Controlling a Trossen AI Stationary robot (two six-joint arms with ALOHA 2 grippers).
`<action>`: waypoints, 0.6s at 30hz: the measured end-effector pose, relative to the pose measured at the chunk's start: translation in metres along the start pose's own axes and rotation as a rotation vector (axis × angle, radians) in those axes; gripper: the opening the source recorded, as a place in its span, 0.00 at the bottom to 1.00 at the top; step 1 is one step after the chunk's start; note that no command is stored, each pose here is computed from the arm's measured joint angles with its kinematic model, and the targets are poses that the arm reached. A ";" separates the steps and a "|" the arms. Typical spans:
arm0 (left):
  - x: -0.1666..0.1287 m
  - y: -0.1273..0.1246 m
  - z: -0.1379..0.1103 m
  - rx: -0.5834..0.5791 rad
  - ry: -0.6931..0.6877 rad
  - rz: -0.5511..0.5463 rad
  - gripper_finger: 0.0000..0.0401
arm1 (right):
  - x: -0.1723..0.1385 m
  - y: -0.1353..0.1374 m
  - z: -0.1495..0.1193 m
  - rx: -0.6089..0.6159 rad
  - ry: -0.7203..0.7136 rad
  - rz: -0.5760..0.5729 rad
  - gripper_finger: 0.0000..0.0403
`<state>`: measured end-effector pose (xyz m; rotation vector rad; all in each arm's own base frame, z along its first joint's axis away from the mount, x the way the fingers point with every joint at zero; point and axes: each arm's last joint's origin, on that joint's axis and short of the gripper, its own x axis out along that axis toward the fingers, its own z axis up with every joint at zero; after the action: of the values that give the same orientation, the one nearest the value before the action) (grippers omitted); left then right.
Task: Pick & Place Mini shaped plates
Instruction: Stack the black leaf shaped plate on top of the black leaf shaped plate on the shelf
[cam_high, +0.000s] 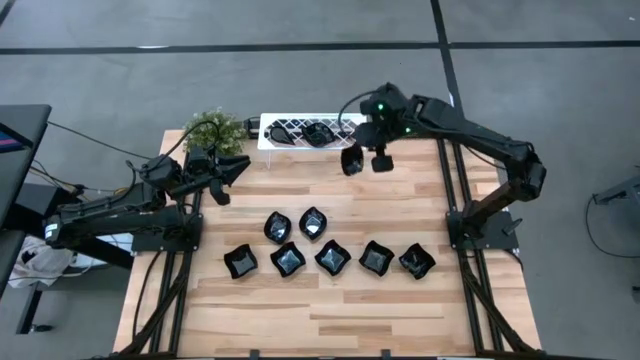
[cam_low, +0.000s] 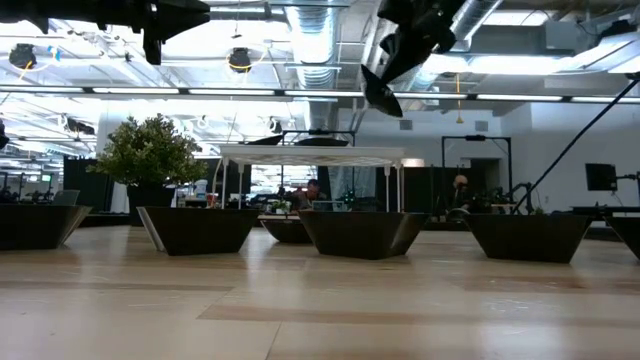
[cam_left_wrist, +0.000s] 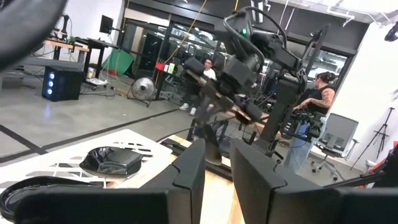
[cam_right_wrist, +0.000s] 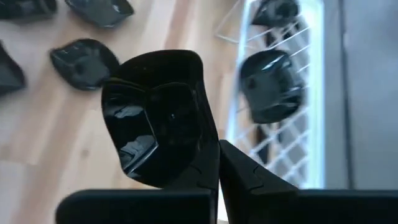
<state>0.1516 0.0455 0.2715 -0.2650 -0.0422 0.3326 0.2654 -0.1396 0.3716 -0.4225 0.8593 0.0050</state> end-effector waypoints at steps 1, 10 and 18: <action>0.000 0.000 0.000 0.000 0.000 0.000 0.19 | -0.001 -0.003 0.000 -0.022 -0.010 -0.017 0.00; 0.000 0.000 0.000 0.000 0.000 0.000 0.19 | 0.001 -0.024 -0.004 -0.124 -0.051 -0.113 0.00; 0.000 0.000 0.000 0.000 -0.001 -0.001 0.19 | 0.015 -0.051 0.012 -0.145 -0.035 -0.077 0.00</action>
<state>0.1516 0.0455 0.2716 -0.2649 -0.0430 0.3320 0.2929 -0.1845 0.3852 -0.5897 0.8108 0.0030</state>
